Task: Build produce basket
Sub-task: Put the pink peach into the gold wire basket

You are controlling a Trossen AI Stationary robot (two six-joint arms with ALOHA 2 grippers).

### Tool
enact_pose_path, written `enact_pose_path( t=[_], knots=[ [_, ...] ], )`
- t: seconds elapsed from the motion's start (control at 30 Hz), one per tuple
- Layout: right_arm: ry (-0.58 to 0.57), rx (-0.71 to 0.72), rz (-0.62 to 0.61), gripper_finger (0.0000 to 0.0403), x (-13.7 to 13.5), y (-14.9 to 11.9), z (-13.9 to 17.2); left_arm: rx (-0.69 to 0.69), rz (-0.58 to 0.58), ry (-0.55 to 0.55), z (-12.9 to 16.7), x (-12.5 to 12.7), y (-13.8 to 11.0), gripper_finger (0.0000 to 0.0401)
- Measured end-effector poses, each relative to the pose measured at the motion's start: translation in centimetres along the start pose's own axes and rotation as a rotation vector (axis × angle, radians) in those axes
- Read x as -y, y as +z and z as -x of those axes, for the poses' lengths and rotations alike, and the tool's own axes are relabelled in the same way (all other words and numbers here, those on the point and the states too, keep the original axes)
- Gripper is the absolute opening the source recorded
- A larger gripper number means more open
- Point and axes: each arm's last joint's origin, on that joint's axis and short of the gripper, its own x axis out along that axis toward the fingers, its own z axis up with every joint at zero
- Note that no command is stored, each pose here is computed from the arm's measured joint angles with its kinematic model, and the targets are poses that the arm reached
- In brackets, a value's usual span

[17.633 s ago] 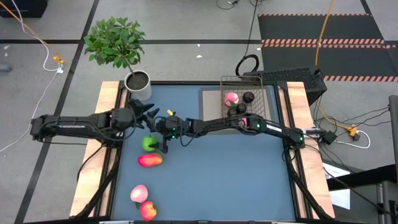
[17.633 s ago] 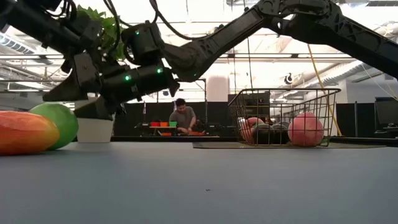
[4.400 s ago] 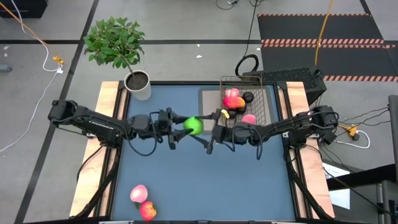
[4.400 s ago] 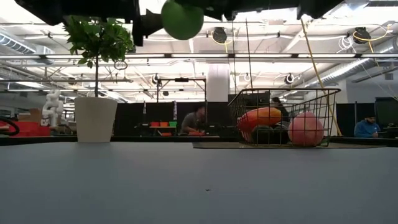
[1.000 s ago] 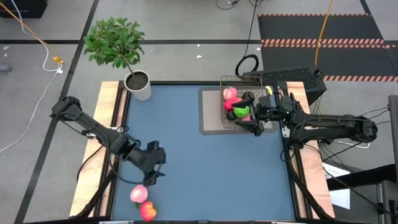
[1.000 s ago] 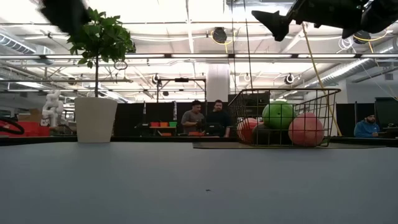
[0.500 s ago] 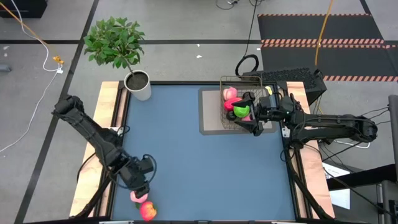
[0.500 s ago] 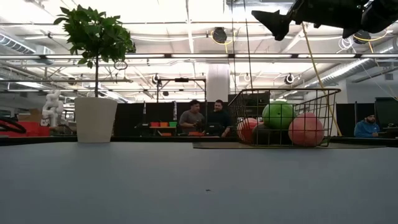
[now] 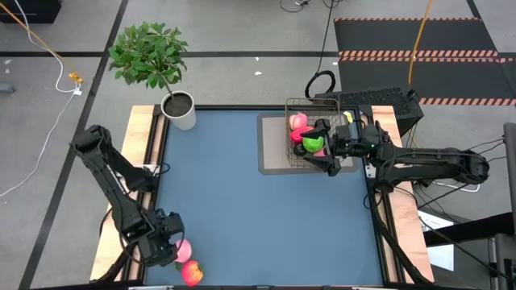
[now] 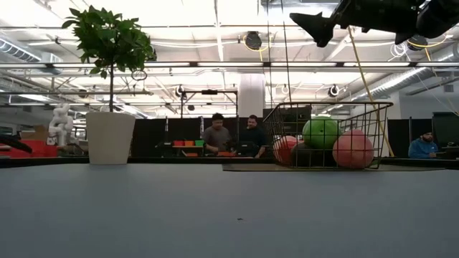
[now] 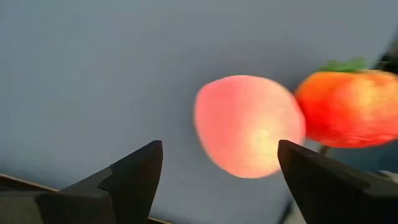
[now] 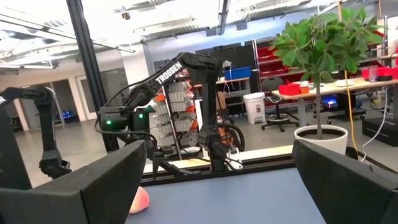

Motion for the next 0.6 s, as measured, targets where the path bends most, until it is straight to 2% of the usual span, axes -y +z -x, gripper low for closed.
enact_pose_path(
  t=[0.17,0.4,0.6],
  knots=[
    [-0.008,-0.024,-0.008,0.0400,0.2,-0.5,-0.3,-0.006,-0.058,0.033,-1.1,0.1,-0.4,0.0317],
    [-0.124,-0.063,-0.002,0.0400,1.1,-1.7,-1.1,0.032,-0.127,0.035,-1.1,0.2,-0.3,0.0330],
    [-0.117,-0.065,-0.003,0.0400,1.3,-2.1,-1.5,0.094,-0.146,0.050,-1.1,0.1,-0.1,0.0342]
  ],
)
